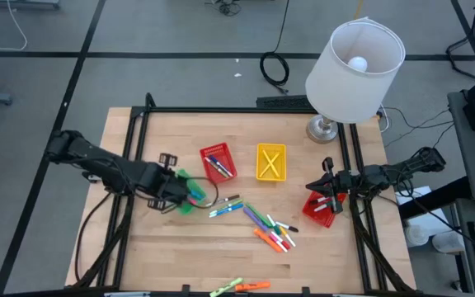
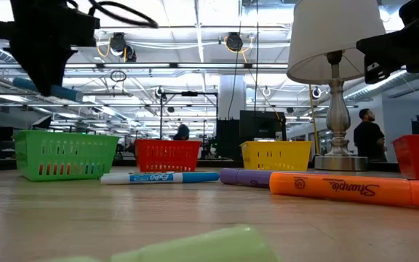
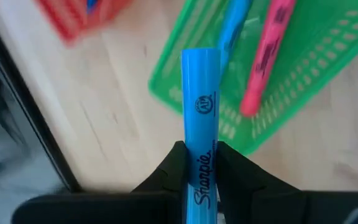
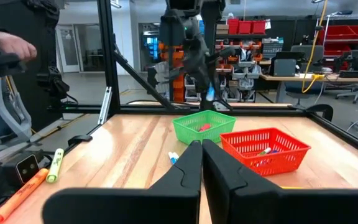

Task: Pick & Place Markers
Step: Put the large blue highlighter pen into the green bin

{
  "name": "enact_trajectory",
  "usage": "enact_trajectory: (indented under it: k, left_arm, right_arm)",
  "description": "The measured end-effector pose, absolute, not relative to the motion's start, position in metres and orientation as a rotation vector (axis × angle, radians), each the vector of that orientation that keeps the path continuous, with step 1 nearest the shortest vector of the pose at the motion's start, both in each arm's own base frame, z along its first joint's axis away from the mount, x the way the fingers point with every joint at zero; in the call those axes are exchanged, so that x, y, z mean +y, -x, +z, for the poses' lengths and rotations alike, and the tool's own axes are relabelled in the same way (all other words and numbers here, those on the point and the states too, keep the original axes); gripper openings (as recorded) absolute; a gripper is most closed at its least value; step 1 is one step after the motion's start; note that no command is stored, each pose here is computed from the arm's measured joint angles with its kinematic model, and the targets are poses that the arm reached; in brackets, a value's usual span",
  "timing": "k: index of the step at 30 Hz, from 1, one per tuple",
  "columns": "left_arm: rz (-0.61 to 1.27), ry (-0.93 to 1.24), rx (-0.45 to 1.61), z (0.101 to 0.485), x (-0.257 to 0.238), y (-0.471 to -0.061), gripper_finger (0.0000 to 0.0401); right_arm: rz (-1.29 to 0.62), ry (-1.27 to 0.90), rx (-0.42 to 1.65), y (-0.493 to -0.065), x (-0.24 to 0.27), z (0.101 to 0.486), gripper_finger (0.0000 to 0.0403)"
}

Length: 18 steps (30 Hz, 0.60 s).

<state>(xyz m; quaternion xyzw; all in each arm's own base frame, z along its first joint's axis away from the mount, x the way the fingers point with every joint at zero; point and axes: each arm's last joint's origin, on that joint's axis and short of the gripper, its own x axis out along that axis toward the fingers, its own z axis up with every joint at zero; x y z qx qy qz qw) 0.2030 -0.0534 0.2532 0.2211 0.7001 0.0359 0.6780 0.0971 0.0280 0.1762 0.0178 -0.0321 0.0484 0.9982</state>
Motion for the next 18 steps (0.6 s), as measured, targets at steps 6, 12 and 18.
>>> enact_trajectory:
  k: [6,12,18]
  left_arm:
    - [-0.109,-0.654,1.592,0.241,-0.062,-0.215,0.0056]
    - [-0.163,-0.676,1.604,0.227,-0.066,-0.227,0.0056]
    - [-0.194,-0.665,1.612,0.215,-0.064,-0.240,0.0056]
  right_arm:
    - [0.098,-0.054,-0.063,-0.097,0.028,0.176,0.0000]
    - [0.098,-0.054,-0.061,-0.097,0.028,0.176,0.0000]
    - [0.098,-0.057,-0.058,-0.097,0.028,0.176,0.0000]
